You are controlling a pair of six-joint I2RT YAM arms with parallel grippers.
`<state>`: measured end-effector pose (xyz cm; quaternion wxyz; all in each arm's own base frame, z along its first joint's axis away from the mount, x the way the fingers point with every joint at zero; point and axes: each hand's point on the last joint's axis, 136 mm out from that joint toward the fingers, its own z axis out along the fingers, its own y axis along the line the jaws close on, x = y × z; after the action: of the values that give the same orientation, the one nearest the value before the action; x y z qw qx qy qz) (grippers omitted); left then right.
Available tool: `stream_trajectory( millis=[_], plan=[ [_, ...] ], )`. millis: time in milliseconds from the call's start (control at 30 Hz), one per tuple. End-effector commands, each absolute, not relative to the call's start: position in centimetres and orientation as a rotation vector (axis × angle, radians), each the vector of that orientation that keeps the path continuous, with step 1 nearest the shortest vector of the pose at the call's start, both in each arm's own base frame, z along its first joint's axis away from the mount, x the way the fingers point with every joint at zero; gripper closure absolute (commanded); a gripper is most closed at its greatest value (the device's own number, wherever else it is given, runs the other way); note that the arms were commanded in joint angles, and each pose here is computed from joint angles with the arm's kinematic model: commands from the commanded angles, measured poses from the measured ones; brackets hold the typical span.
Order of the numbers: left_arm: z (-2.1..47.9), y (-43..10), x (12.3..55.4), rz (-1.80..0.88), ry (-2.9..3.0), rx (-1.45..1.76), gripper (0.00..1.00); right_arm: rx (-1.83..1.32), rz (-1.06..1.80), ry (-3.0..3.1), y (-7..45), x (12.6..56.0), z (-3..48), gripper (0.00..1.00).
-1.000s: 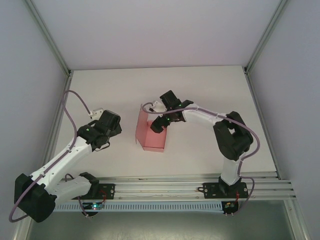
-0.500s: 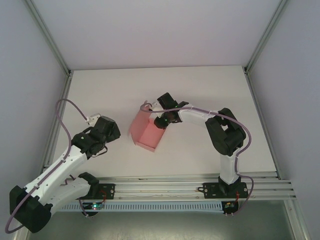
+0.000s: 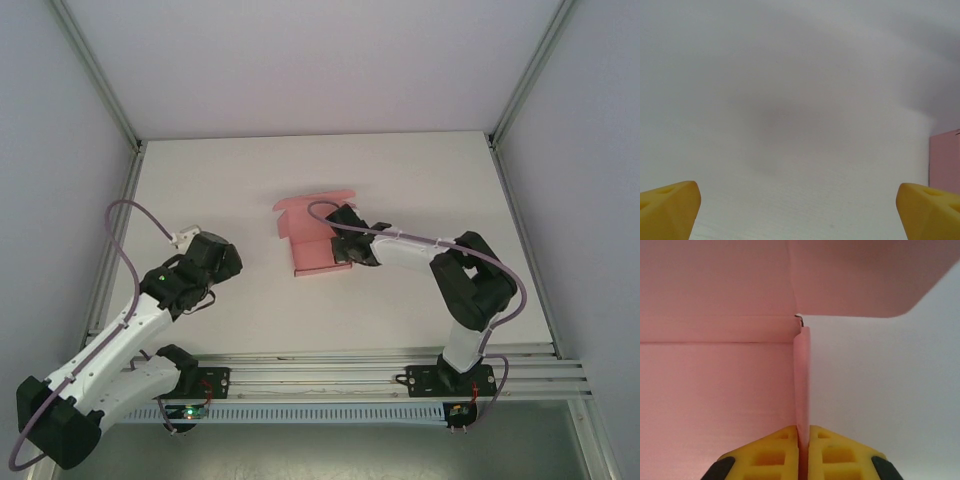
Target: Assemble paper box
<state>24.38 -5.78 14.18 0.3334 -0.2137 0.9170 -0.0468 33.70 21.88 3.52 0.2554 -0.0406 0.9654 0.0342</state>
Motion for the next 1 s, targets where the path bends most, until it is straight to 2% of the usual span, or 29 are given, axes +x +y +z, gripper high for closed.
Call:
stream_trajectory(
  millis=[0,233,300,367,433,533,567,633,700,733,833,900,967],
  plan=[
    [14.8,-7.5,25.9,-0.21,2.376,-0.498,0.0,0.131,-0.026,2.601,19.8,32.1,3.5,0.89],
    [15.2,-11.8,28.3,-0.355,2.432,-0.279,0.0,0.147,0.018,2.601,20.5,31.1,3.3,0.88],
    [15.3,-13.3,28.7,-0.406,2.448,-0.184,0.0,0.143,0.006,2.592,20.3,31.1,3.7,0.83],
    [15.4,-14.4,29.3,-0.441,2.442,-0.103,0.0,0.121,0.02,2.568,20.5,31.4,4.7,0.83],
    [15.8,-15.5,29.9,-0.478,2.425,-0.019,0.0,0.106,0.046,2.528,20.6,31.6,6.5,0.76],
    [16.9,-17.5,30.8,-0.535,2.397,0.14,0.0,0.068,0.059,2.442,20.1,32.2,9.9,0.58],
    [17.2,-17.8,31.3,-0.532,2.396,0.162,0.0,0.053,0.06,2.41,19.8,32.4,11.3,0.48],
    [17.7,-18.7,32.5,-0.54,2.385,0.193,0.0,0.016,0.055,2.338,19.1,33.1,13.6,0.39],
    [17.7,-20.0,33.6,-0.567,2.393,0.264,0.0,-0.021,0.074,2.269,18.2,33.9,15.3,0.17],
    [17.6,-20.6,34.0,-0.576,2.4,0.306,0.0,-0.075,0.13,2.248,18.4,34.4,15.9,0.03],
    [17.2,-21.8,35.6,-0.547,2.42,0.426,0.0,-0.416,0.387,2.14,20.8,35.0,17.7,0.02],
    [16.9,-22.0,36.7,-0.518,2.452,0.465,0.0,-0.578,0.442,2.071,21.2,35.5,18.6,0.02],
    [16.6,-22.5,37.2,-0.519,2.481,0.523,0.05,-0.698,0.476,2.051,21.4,36.0,18.9,0.02]
  ],
)
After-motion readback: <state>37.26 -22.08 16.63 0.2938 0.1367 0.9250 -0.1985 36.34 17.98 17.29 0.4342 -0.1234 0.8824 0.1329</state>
